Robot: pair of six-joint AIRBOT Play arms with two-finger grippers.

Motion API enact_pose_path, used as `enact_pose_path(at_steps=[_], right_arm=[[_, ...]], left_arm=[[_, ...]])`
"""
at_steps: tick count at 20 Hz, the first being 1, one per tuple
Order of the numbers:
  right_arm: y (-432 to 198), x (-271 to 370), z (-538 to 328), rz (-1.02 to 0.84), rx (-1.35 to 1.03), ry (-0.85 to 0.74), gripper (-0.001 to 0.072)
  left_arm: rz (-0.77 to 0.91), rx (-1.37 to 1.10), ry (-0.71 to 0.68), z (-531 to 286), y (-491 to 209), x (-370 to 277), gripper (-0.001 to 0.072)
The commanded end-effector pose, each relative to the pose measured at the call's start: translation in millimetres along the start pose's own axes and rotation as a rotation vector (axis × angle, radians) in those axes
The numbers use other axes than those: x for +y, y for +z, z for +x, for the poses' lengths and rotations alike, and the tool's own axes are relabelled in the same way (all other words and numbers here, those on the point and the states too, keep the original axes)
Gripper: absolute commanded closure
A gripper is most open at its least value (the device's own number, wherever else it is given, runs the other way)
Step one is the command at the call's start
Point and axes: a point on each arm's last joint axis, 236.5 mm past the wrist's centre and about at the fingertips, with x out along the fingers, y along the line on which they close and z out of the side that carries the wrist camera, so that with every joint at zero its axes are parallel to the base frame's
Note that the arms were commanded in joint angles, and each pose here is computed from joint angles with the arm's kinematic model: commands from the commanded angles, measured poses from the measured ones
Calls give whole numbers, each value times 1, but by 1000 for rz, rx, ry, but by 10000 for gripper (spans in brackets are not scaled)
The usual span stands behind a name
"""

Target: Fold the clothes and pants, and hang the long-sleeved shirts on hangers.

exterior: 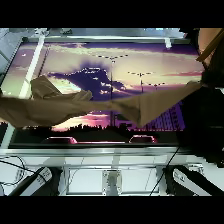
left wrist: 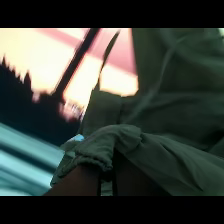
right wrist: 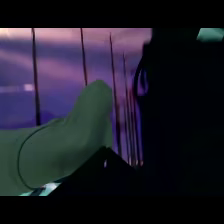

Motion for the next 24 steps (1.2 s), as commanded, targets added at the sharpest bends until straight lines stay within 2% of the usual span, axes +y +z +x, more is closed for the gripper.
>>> enact_pose_path(at_steps=[1,4,6,7,8,9,10,11,12,14,17,18,21,24], right_arm=[[-75,6,62,13,179,23,700],[-126,13,101,24,304,46,700],[-137,26,122,51,315,94,699],[-134,34,130,72,291,127,668],[-128,42,136,95,259,158,517],[-120,48,138,115,227,186,330],[-112,52,139,128,198,202,276],[-106,52,137,131,180,206,276],[-100,52,134,129,163,205,276],[-80,59,123,143,112,241,277],[-33,83,104,170,-38,330,277],[-24,91,102,157,-67,344,278],[-24,135,108,113,-8,438,277],[-36,212,131,67,129,592,275]], left_arm=[[-31,199,77,53,-87,36,689],[-128,230,106,85,-120,62,689],[-154,222,116,92,-123,69,689],[-156,229,115,94,-124,70,689],[-156,239,112,97,-126,70,688],[-157,252,108,99,-128,69,675],[-158,264,106,100,-130,69,412],[-159,263,103,99,-130,68,-13],[-172,241,96,98,-124,66,18],[-227,99,18,94,-86,50,18],[-387,-242,-150,79,9,27,24],[-397,-228,-170,84,15,26,24],[-324,57,-221,126,-18,15,24],[-309,242,-261,161,-48,9,24]])
